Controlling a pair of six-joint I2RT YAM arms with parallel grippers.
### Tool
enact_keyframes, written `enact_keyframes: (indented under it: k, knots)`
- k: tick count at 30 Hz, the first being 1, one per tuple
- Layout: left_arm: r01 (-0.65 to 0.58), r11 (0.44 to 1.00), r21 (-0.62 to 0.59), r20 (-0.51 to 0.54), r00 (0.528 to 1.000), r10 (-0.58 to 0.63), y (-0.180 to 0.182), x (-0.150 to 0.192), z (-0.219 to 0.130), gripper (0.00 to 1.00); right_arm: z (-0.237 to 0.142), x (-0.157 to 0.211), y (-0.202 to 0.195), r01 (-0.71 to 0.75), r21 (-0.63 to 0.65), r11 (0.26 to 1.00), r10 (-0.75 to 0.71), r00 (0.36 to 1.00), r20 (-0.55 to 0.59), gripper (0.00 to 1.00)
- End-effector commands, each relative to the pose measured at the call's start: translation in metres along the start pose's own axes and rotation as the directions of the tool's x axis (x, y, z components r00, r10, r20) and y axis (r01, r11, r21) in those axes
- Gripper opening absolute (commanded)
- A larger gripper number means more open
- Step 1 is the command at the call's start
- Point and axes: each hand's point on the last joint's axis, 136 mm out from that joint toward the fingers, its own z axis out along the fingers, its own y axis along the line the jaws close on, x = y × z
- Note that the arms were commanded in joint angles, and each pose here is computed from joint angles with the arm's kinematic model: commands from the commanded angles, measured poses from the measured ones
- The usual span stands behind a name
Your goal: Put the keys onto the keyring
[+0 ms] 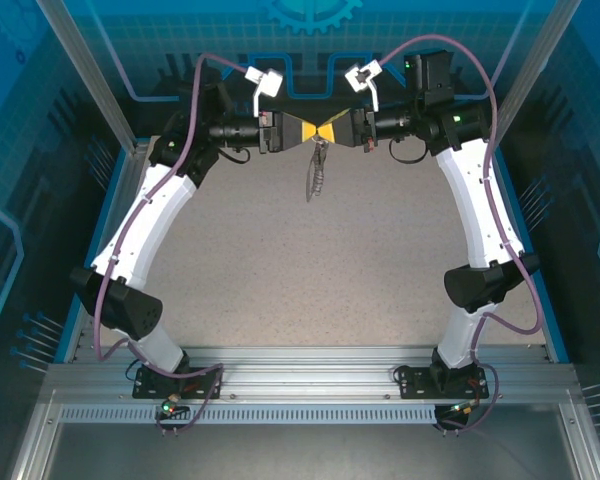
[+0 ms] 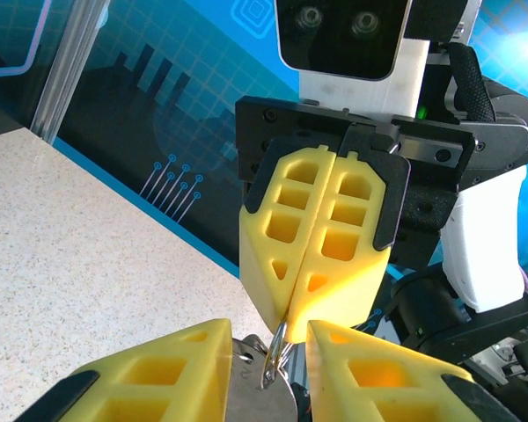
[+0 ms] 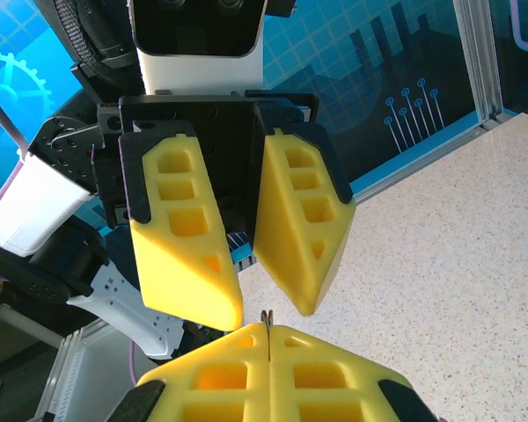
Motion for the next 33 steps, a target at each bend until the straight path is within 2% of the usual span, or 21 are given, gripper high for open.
enact_keyframes:
  k: [1, 4, 11, 22, 26, 28, 31, 33]
  knots:
    - [-0.032, 0.999, 0.042, -0.005, 0.999, 0.032, -0.013, -0.003, 0.000, 0.29, 0.001, -0.006, 0.008, 0.027, -0.023, 0.999, -0.027, 1.000, 0.010, 0.00]
    - [-0.030, 0.998, 0.046, -0.007, 1.000, 0.031, -0.013, -0.001, 0.000, 0.28, 0.002, -0.007, 0.006, 0.027, -0.018, 0.999, -0.027, 1.000, 0.011, 0.00]
    - [-0.026, 0.998, 0.062, -0.011, 1.000, 0.027, -0.015, 0.001, 0.001, 0.15, 0.003, -0.008, 0.003, 0.022, -0.018, 1.000, -0.022, 1.000, 0.013, 0.00]
    - [-0.017, 0.995, 0.103, -0.023, 1.000, 0.019, -0.021, 0.006, 0.004, 0.17, 0.005, -0.010, -0.001, 0.016, -0.014, 1.000, -0.016, 1.000, 0.019, 0.00]
    - [-0.017, 0.994, 0.107, -0.025, 0.999, 0.020, -0.021, 0.009, 0.006, 0.09, 0.005, -0.011, 0.000, 0.017, -0.016, 1.000, -0.016, 1.000, 0.023, 0.00]
    - [-0.017, 0.994, 0.106, -0.025, 0.999, 0.020, -0.021, 0.009, 0.007, 0.00, 0.005, -0.011, -0.001, 0.017, -0.015, 1.000, -0.017, 1.000, 0.024, 0.00]
    - [-0.020, 0.995, 0.097, -0.015, 1.000, 0.021, -0.020, 0.007, 0.008, 0.00, 0.004, -0.013, -0.002, 0.010, -0.006, 1.000, -0.009, 0.999, 0.031, 0.00]
    - [-0.024, 0.997, 0.078, 0.007, 1.000, 0.024, -0.017, 0.003, 0.007, 0.00, 0.001, -0.016, -0.003, -0.001, -0.001, 1.000, 0.001, 0.999, 0.043, 0.11]
